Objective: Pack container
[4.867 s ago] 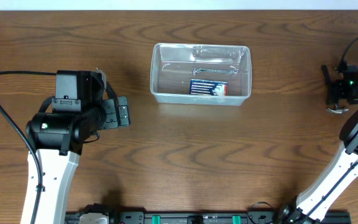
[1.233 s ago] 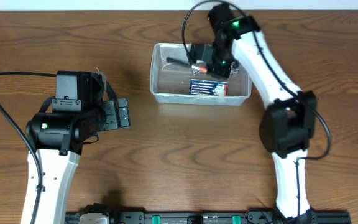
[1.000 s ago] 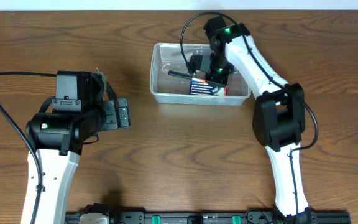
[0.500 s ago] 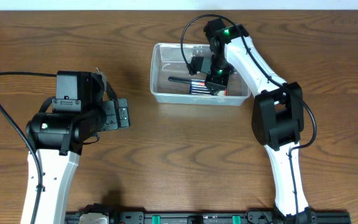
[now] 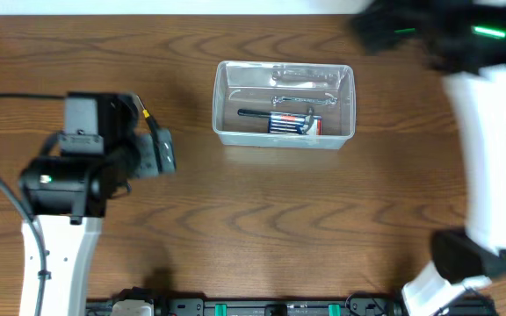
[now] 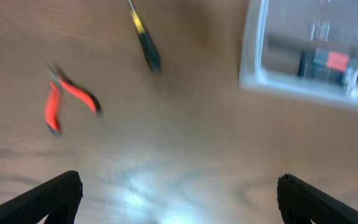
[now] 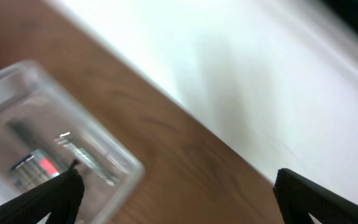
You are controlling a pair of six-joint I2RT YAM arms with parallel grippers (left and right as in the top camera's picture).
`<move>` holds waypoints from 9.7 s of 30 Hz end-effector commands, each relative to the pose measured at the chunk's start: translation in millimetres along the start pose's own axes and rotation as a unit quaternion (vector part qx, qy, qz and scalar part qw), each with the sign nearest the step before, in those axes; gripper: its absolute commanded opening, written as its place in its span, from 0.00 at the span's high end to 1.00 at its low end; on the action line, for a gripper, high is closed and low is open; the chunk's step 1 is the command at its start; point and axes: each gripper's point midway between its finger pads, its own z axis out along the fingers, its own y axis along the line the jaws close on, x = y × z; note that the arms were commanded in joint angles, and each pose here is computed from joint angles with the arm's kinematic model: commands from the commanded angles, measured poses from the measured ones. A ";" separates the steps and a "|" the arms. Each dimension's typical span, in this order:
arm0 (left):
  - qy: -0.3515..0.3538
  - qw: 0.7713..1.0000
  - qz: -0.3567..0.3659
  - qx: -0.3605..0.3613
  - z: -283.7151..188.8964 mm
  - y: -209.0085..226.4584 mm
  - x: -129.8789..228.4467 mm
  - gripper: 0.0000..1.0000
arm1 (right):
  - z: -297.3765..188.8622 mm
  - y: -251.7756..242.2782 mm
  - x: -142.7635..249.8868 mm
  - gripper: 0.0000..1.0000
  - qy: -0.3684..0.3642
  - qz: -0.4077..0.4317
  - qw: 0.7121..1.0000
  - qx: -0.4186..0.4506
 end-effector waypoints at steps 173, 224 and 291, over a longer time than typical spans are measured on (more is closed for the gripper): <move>-0.085 0.760 0.626 0.152 56.6 -229.5 -56.2 0.94 | 27.2 -42.2 241.2 0.01 0.347 0.364 0.862 -0.053; 0.153 0.682 0.692 0.183 228.6 -209.4 42.8 0.70 | 25.0 -39.5 242.5 0.01 0.353 0.366 0.859 -0.056; 0.183 0.913 -0.324 -0.166 229.0 149.0 84.9 0.02 | 23.2 -37.2 243.4 0.01 0.358 0.367 0.857 -0.059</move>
